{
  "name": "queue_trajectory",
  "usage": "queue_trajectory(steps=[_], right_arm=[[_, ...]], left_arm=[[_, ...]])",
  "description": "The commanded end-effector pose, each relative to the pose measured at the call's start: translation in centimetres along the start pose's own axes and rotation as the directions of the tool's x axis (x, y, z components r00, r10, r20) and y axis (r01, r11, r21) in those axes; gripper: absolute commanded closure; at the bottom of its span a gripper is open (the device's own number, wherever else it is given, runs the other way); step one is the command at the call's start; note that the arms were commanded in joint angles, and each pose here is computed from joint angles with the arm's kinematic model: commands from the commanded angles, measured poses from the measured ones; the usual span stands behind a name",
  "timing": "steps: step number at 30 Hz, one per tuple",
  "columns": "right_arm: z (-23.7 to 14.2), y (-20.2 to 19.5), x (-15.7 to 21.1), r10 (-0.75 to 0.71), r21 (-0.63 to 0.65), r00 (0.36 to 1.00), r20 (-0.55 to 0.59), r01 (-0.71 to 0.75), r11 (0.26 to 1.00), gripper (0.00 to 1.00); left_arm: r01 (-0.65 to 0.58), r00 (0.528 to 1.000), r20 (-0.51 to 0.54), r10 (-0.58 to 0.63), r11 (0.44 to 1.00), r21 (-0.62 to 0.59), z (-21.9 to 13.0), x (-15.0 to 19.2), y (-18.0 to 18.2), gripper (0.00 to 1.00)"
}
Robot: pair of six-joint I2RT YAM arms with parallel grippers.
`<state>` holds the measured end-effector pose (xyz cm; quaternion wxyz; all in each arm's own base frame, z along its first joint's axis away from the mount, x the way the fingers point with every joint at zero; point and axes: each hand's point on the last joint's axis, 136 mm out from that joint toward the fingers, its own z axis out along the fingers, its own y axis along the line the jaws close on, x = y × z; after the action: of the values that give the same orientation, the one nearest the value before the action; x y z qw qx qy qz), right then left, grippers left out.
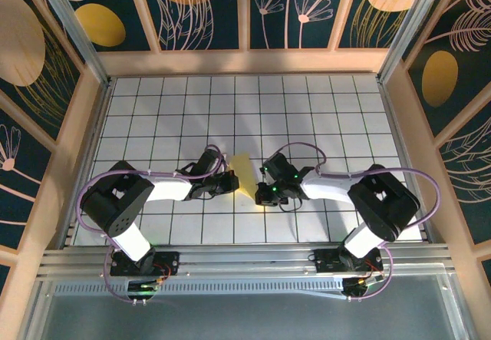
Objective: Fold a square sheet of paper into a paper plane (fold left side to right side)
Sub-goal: Third fold the triangle at the center of the table, then fourth fold the wing at the center of the table.
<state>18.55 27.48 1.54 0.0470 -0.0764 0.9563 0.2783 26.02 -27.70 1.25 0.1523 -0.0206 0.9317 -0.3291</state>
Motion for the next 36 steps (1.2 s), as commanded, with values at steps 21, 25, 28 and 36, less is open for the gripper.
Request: queue_trajectory(steps=[21,25,28,36], right_arm=[[-5.5,1.8,-8.6,-0.304,-0.064,0.901,0.309,0.338,0.939,0.53],[-3.8,2.2,-8.9,-0.313,-0.116,0.903,0.293,0.359,0.926,0.53],[-2.9,2.4,-9.2,-0.304,-0.139,0.908,0.288,0.354,0.925,0.53],[-1.6,3.0,-9.0,-0.29,-0.196,0.915,0.279,0.35,0.916,0.57]], left_arm=[[0.015,0.979,0.204,-0.025,0.999,0.051,-6.9,-4.2,-2.7,0.55],[0.106,0.956,0.267,-0.123,0.991,0.079,-8.8,-4.1,-0.6,0.47],[0.169,0.933,0.305,-0.19,0.981,0.093,-9.6,-3.6,0.9,0.43],[0.251,0.892,0.362,-0.27,0.963,0.098,-10.8,-2.6,3.2,0.36]])
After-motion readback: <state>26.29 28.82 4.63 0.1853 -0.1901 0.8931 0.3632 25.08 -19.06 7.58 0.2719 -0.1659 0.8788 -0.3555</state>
